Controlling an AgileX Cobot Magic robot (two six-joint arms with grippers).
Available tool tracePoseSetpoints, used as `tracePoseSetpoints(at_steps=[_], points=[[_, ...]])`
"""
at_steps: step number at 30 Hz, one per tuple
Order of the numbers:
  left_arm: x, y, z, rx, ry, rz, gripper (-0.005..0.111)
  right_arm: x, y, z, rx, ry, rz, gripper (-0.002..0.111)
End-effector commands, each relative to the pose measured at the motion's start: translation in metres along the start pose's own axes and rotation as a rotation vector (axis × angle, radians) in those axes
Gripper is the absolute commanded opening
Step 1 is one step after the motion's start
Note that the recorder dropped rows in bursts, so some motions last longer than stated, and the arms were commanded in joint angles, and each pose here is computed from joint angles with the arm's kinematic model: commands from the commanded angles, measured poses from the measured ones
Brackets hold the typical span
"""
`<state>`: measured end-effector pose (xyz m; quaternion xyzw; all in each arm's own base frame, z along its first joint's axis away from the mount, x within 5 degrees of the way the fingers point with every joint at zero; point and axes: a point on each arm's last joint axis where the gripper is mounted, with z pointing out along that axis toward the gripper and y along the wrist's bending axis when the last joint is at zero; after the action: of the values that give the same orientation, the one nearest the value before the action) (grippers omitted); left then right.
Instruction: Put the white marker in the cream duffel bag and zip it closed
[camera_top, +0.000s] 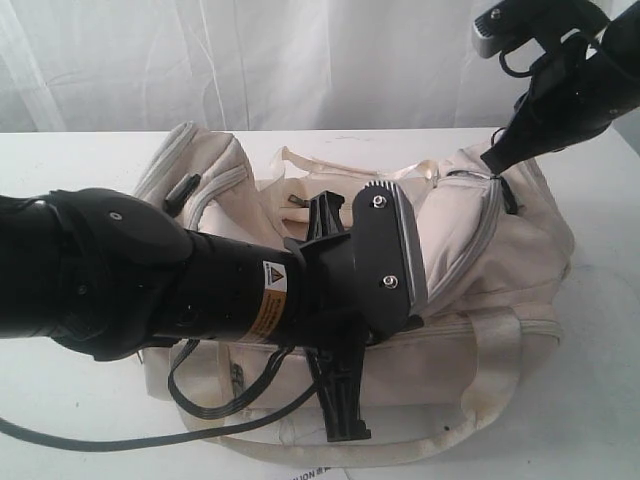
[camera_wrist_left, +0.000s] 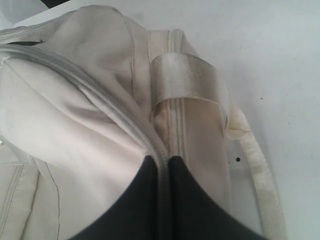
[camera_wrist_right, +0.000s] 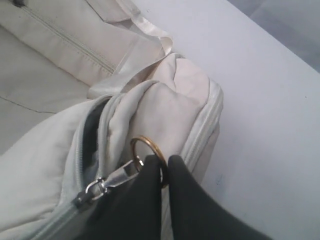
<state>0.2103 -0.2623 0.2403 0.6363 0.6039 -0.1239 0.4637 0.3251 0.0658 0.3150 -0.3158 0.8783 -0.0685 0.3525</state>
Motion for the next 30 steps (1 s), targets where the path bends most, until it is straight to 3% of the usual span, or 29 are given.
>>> tracePoseSetpoints(at_steps=[1, 9, 20, 30], points=[[0.0, -0.011, -0.002, 0.07, -0.024, 0.033, 0.0, -0.017, -0.017, 0.003, 0.109, -0.115, -0.048, 0.0], [0.0, -0.011, -0.002, 0.07, -0.024, 0.033, 0.0, -0.035, -0.025, 0.019, 0.123, -0.145, -0.048, 0.0], [0.0, -0.01, -0.002, 0.063, -0.019, 0.028, 0.0, -0.032, -0.023, 0.033, 0.088, -0.098, -0.033, 0.0], [0.004, -0.004, -0.002, 0.0, 0.022, 0.026, 0.0, -0.02, -0.008, 0.036, -0.047, -0.017, 0.062, 0.03]])
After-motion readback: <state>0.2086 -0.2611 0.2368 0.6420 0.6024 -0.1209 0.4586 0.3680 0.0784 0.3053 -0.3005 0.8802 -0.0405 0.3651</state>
